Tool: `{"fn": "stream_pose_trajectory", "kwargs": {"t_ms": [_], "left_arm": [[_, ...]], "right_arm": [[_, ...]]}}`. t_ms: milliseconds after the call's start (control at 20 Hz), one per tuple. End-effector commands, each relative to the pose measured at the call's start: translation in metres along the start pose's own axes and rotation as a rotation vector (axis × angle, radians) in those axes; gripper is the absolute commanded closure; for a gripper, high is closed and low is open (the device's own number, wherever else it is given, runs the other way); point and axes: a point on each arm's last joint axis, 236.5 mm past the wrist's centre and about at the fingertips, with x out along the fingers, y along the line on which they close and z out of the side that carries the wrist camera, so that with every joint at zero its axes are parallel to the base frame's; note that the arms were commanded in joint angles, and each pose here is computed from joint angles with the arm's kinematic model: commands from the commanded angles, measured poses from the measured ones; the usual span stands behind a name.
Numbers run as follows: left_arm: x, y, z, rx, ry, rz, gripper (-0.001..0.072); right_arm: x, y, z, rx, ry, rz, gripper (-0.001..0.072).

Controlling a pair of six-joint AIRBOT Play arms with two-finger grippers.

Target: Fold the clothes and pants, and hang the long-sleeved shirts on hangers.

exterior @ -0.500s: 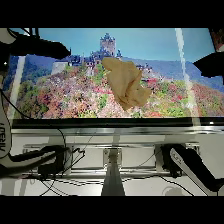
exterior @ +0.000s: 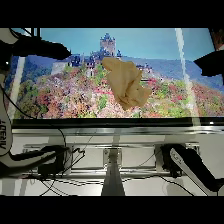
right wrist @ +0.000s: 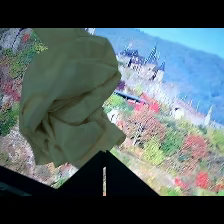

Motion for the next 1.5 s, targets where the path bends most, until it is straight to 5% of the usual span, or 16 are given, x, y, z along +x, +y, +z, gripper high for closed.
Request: {"fn": "stream_pose_trajectory", "kwargs": {"t_ms": [0,500,700,850,900,950,1000,1200,1450], "left_arm": [[0.003,0.002,-0.001,-0.004,0.006,-0.001,0.0690],[0.003,-0.017,0.009,-0.040,-0.036,-0.079,0.0691],[0.007,-0.020,0.008,-0.042,-0.029,-0.091,0.0690],[0.021,-0.019,-0.004,-0.070,0.020,-0.125,0.0682],[0.026,-0.023,-0.007,-0.088,0.036,-0.158,0.0607],[0.032,-0.028,-0.009,-0.105,0.044,-0.188,0.0365],[0.038,-0.032,-0.010,-0.117,0.050,-0.210,0.0042],[0.076,-0.051,-0.018,-0.128,0.090,-0.261,0.0020],[0.149,-0.070,-0.013,-0.112,0.040,-0.219,0.0019]], "right_arm": [[-0.005,-0.015,0.045,-0.122,-0.186,-0.075,0.0699],[-0.031,-0.029,0.116,-0.102,-0.506,-0.152,0.0699],[0.014,-0.091,0.059,-0.156,-0.188,-0.338,0.0700],[0.086,-0.112,-0.025,-0.051,0.145,-0.244,0.0700],[0.112,-0.113,-0.057,-0.018,0.250,-0.199,0.0700],[0.137,-0.109,-0.086,0.018,0.331,-0.146,0.0700],[0.162,-0.098,-0.115,0.063,0.397,-0.077,0.0700],[0.226,-0.039,-0.175,0.240,0.428,0.183,0.0699],[0.251,-0.038,-0.207,0.327,0.401,0.154,0.0700]]}}
